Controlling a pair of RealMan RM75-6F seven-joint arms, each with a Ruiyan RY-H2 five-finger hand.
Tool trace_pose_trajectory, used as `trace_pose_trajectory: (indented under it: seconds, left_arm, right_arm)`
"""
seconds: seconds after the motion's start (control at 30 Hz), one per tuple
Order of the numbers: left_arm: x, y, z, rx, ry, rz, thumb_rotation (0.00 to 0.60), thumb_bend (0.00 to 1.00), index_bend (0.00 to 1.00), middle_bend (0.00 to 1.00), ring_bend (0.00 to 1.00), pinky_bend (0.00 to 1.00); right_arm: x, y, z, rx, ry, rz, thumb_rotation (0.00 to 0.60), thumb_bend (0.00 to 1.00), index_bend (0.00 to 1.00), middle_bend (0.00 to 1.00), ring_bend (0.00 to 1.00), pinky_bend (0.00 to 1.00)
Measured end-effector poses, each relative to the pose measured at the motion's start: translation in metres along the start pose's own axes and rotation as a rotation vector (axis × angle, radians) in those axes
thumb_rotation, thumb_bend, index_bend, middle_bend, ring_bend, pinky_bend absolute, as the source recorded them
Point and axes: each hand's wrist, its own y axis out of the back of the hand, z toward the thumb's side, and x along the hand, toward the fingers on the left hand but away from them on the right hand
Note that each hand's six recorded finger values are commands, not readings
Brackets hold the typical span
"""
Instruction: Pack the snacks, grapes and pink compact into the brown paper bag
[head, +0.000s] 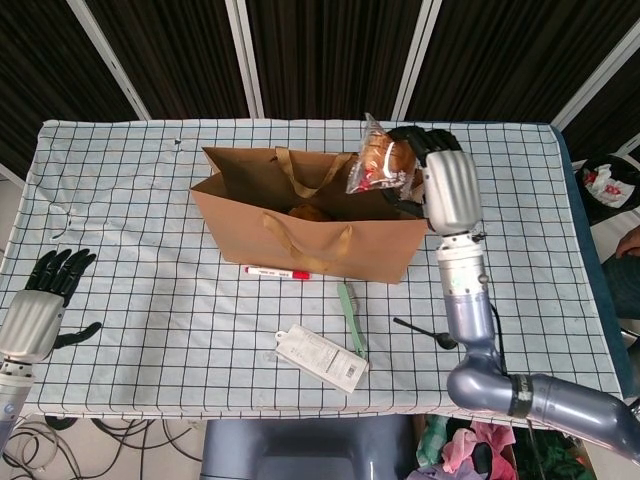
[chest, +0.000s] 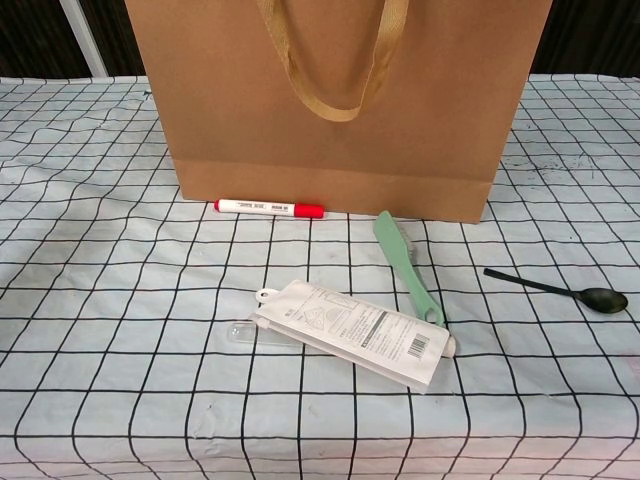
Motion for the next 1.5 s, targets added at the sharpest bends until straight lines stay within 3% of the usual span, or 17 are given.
trace_pose_trajectory:
  seconds: [0.13, 0.33, 0.53, 0.67, 0.87, 1.03, 1.2, 1.4, 1.5]
  left_arm:
    - [0.001, 0.000, -0.002, 0.000, 0.008, 0.001, 0.600, 0.12, 0.06, 0.06, 0.00, 0.00]
    - [0.000, 0.001, -0.003, -0.002, 0.012, 0.000, 0.600, 0.12, 0.05, 0.05, 0.00, 0.00]
    - [-0.001, 0.003, -0.003, -0.002, 0.011, 0.008, 0.600, 0.12, 0.05, 0.05, 0.00, 0.00]
    - [-0.001, 0.002, -0.002, 0.003, 0.012, 0.005, 0.600, 0.12, 0.05, 0.05, 0.00, 0.00]
    - [0.001, 0.000, -0.004, 0.015, 0.025, 0.001, 0.600, 0.12, 0.05, 0.05, 0.00, 0.00]
    - [0.002, 0.001, -0.005, 0.023, 0.035, 0.012, 0.600, 0.12, 0.05, 0.05, 0.00, 0.00]
    - [0.001, 0.002, -0.005, 0.032, 0.043, 0.026, 0.600, 0.12, 0.05, 0.05, 0.00, 0.00]
    - [-0.001, 0.004, -0.008, 0.040, 0.060, 0.029, 0.600, 0.12, 0.05, 0.05, 0.00, 0.00]
    - [-0.004, 0.004, -0.010, 0.043, 0.069, 0.018, 0.600, 0.12, 0.05, 0.05, 0.00, 0.00]
  right_arm:
    - [-0.011, -0.033, 0.015, -0.003, 0.013, 0.062, 0.600, 0.30, 0.40, 0.30, 0.35, 0.27]
    - [-0.006, -0.062, 0.018, 0.053, 0.020, 0.176, 0.600, 0.17, 0.18, 0.14, 0.21, 0.24]
    - [0.003, -0.077, 0.017, 0.054, 0.012, 0.294, 0.600, 0.09, 0.05, 0.01, 0.12, 0.22]
    - [0.001, -0.069, 0.016, 0.043, 0.013, 0.286, 0.600, 0.08, 0.03, 0.00, 0.11, 0.22]
    - [-0.004, -0.038, 0.014, 0.027, 0.013, 0.179, 0.600, 0.08, 0.03, 0.01, 0.11, 0.22]
    - [-0.007, 0.015, -0.001, 0.013, -0.007, 0.025, 0.600, 0.08, 0.04, 0.02, 0.11, 0.22]
    - [0.001, 0.060, -0.024, 0.037, -0.039, -0.012, 0.600, 0.08, 0.03, 0.03, 0.12, 0.22]
    - [0.033, 0.119, -0.073, 0.216, -0.130, -0.059, 0.600, 0.09, 0.03, 0.06, 0.17, 0.22]
    - [0.058, 0.129, -0.096, 0.320, -0.172, -0.049, 0.600, 0.10, 0.04, 0.08, 0.18, 0.22]
